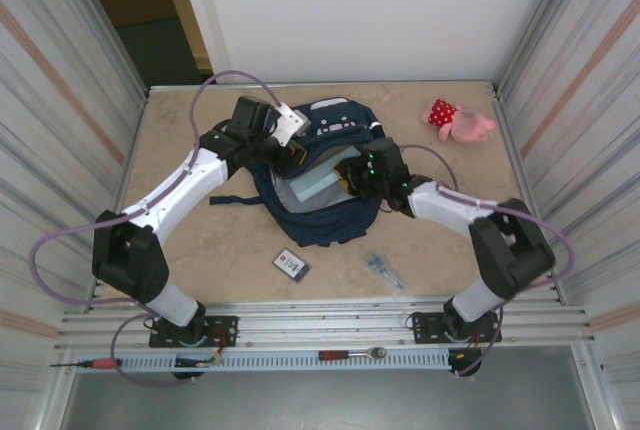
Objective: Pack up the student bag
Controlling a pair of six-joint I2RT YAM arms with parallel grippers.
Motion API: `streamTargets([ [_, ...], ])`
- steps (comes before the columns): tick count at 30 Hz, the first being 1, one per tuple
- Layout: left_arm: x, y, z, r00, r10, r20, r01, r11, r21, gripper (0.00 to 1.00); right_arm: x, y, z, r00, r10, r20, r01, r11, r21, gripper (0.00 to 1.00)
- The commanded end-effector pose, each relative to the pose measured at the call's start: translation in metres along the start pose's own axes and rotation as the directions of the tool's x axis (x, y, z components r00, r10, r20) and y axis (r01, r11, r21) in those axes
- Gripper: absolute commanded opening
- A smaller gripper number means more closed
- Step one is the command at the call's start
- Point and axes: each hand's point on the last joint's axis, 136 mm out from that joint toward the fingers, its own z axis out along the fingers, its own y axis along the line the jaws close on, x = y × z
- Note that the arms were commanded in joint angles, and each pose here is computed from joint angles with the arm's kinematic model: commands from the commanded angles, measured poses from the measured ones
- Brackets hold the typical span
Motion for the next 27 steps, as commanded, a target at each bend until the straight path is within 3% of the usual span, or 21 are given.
streamTargets([
  [1,-0.053,-0.016,-0.032,0.983,0.049,0.174,-0.056,0.998,0.037,0.00,-0.022,0.045,0.026,0.998,-0.011,0.055,0.017,0.992,-0.121,0.16],
  [4,-0.056,-0.017,-0.036,0.981,0.054,0.188,-0.062,0.997,0.036,0.00,-0.033,0.043,0.054,0.998,-0.019,0.067,0.025,0.995,-0.092,0.23],
  [8,-0.056,-0.017,-0.037,0.980,0.056,0.190,-0.063,0.997,0.033,0.00,-0.047,0.024,0.079,0.999,-0.022,0.043,0.023,0.999,-0.031,0.56],
  [11,-0.051,-0.015,-0.034,0.983,0.054,0.177,-0.060,0.998,0.027,0.00,-0.043,0.002,0.072,0.999,-0.030,0.013,0.029,0.999,0.035,0.67],
  [21,-0.022,0.008,-0.026,0.994,0.021,0.105,-0.018,0.999,-0.030,0.00,-0.010,-0.048,-0.038,0.966,-0.230,-0.118,0.254,0.927,0.277,0.73],
  [24,-0.018,0.013,-0.029,0.995,0.011,0.102,-0.007,0.999,-0.039,0.00,0.005,-0.069,-0.087,0.920,-0.321,-0.225,0.387,0.833,0.394,0.73],
  [27,-0.014,0.017,-0.030,0.995,0.005,0.098,-0.001,0.999,-0.045,0.00,0.024,-0.101,-0.135,0.846,-0.391,-0.362,0.531,0.672,0.516,0.75],
])
